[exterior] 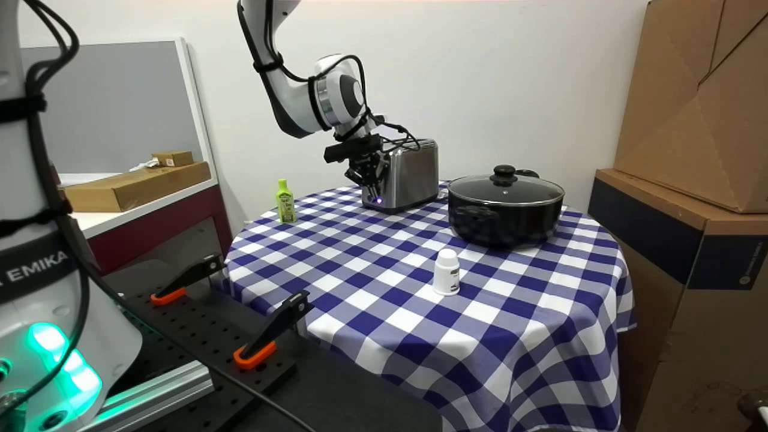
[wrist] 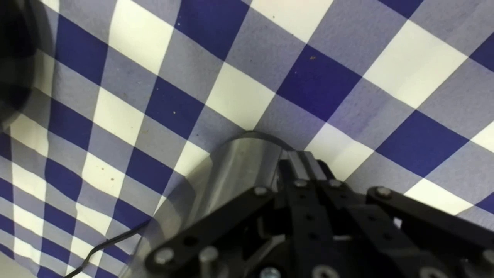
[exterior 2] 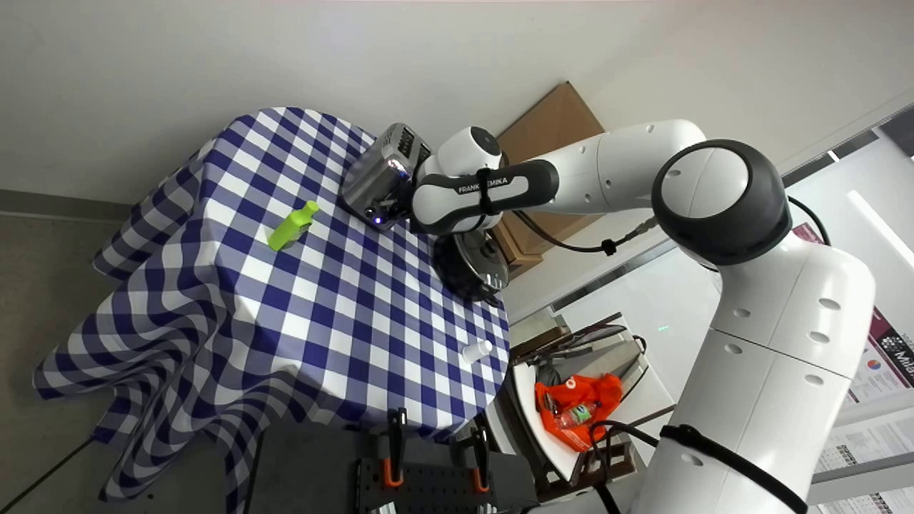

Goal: Switch off the toaster

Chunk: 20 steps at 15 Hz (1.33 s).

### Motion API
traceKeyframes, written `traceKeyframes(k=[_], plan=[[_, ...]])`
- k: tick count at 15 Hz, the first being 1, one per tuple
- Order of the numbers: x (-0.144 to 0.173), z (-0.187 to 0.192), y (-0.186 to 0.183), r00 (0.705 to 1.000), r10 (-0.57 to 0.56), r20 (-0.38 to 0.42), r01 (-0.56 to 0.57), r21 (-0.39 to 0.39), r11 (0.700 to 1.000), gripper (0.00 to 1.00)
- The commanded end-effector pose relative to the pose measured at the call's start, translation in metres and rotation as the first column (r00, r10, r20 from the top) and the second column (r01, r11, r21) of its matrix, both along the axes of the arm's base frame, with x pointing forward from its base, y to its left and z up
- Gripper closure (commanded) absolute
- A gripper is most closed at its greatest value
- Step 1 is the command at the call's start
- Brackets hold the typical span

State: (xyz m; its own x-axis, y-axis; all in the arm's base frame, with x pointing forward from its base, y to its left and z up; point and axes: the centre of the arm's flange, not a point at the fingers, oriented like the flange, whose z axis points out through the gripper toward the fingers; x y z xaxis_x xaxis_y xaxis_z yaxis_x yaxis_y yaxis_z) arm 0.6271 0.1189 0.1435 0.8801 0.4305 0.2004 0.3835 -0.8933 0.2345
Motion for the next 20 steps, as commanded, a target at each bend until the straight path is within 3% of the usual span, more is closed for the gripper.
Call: traceKeyframes(k=[1,11,20], plan=[[-0.010,-0.009,0.001,0.999,0.022,-0.033,-0.023,-0.031,0.999,1.00],[-0.010,-0.039,0.005,0.997,0.077,-0.009,-0.077,-0.119,0.990,1.00],[-0.004,-0.032,0.018,0.994,0.099,0.055,-0.091,-0.137,0.986,1.00]])
